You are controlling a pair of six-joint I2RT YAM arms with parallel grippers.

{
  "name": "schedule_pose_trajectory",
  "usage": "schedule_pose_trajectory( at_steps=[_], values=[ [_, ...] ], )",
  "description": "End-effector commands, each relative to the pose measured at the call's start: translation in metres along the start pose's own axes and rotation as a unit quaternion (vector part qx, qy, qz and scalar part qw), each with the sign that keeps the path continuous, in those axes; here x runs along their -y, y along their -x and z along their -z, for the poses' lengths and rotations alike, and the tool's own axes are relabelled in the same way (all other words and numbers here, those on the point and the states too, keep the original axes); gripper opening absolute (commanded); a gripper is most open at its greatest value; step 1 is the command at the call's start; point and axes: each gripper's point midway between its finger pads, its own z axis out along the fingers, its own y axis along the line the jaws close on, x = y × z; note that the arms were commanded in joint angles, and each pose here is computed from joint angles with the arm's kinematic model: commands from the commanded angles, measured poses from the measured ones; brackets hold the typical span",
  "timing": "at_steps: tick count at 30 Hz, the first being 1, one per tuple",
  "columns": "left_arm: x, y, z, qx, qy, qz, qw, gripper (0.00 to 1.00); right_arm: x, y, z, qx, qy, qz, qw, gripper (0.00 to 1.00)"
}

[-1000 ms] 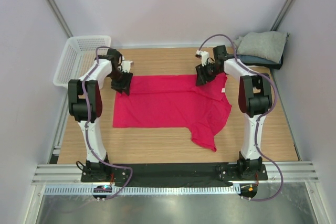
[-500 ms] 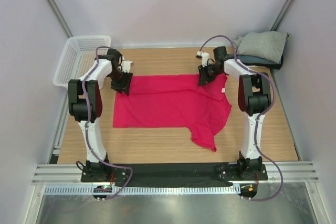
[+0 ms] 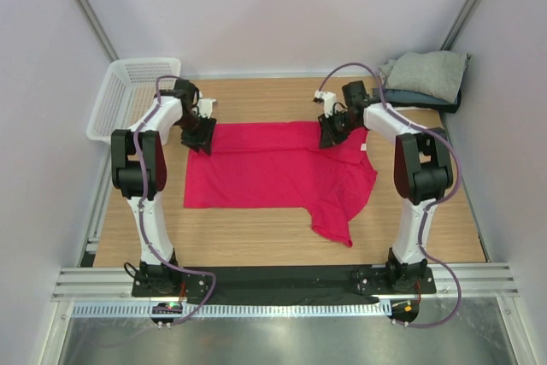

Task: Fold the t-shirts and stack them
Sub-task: Fold the tshirt

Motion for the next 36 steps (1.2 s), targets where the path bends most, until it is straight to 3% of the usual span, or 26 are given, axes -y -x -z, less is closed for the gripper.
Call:
schedule_pose_trajectory(
  at_steps=[1,7,18,26,36],
  values=[
    [0.004,0.013,0.004,0.026,-0.005,-0.006,1.0,0.46,-0.059,-0.002,0.009,0.002,0.029,0.021,0.999,0.14],
    [0.003,0.016,0.009,0.034,0.002,-0.009,0.999,0.46,-0.102,-0.013,0.011,-0.004,0.057,0.02,0.998,0.21],
    [0.004,0.019,0.013,0.031,0.002,-0.006,1.0,0.46,-0.008,0.046,0.036,0.064,-0.041,0.016,0.997,0.22],
    [0.005,0.012,0.015,0.024,0.003,-0.008,1.0,0.46,0.033,0.036,0.013,0.047,-0.061,0.003,0.997,0.22],
    [0.005,0.009,0.016,0.027,0.005,-0.011,1.0,0.45,0.035,0.009,0.003,0.011,-0.065,-0.009,0.998,0.22]
  ],
)
